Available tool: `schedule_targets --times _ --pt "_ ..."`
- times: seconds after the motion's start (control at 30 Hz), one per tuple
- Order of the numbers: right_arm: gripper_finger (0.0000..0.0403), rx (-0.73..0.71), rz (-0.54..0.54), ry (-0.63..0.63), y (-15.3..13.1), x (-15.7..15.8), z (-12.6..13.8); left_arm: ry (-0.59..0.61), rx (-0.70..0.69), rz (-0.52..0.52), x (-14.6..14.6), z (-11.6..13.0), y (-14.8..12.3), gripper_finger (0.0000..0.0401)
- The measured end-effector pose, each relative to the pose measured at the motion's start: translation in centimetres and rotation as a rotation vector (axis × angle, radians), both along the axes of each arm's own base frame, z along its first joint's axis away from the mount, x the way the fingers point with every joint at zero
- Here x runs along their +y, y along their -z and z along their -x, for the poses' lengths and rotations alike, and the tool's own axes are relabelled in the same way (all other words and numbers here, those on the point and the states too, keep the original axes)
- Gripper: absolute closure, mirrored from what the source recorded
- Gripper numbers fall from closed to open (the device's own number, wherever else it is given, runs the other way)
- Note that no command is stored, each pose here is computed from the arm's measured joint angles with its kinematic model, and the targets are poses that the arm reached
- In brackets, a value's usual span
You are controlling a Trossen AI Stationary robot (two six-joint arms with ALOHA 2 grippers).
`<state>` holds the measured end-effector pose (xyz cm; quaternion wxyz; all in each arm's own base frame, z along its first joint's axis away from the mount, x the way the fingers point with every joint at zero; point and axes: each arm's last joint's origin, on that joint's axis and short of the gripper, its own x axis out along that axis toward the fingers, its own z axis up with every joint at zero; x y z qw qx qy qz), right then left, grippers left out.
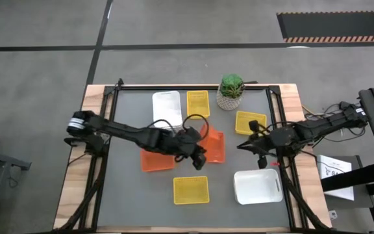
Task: Stack baskets by color
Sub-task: Stack the left orange bin on top of the right orange bin, then stack the bottom yellow bin on top of the top right yellow bin
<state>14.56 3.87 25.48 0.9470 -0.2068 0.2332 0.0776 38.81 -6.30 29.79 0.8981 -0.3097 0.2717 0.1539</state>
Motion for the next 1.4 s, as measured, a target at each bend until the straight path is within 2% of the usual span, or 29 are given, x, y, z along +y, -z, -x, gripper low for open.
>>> schedule_targets --times 0.13,0.33,0.53,0.9,1.0,1.1,1.17,1.3,1.4 --pt "0.0394 -0.043 -0.025 0.006 -0.6 -0.2 0.6 -0.013 0.030 0.034 0.7 -1.2 1.0 0.0401" --pt "0.0394 -0.051 -0.073 0.027 -0.7 -0.3 0.8 -0.083 0.034 0.083 2.3 -1.7 1.5 0.0399" --pt "0.0394 -0.030 -0.074 0.032 -0.5 -0.2 0.6 -0.113 0.018 0.106 3.1 -1.8 1.4 0.0364" --pt "0.0394 -0.011 -0.087 0.042 -0.3 -0.1 0.4 -0.079 -0.003 0.100 3.1 -2.0 1.1 0.0308" --pt "0.0394 -0.006 -0.113 0.056 -0.2 -0.1 0.4 -0.021 0.002 0.042 3.1 -1.8 0.8 0.0304" --pt "0.0394 0.007 -0.130 0.067 0.3 -0.1 0.4 0.103 -0.002 -0.054 3.0 -1.3 0.0 0.0304" --pt "0.0394 0.019 -0.134 0.072 0.7 -0.1 0.4 0.200 -0.001 -0.151 2.7 -0.8 -0.7 0.0303" --pt "0.0394 0.035 -0.141 0.080 1.4 -0.1 0.2 0.446 0.016 -0.411 1.0 1.1 -1.0 0.0303" --pt "0.0394 0.013 -0.165 0.088 1.5 0.0 -0.1 0.633 0.063 -0.537 -0.3 3.1 -0.3 0.0303"
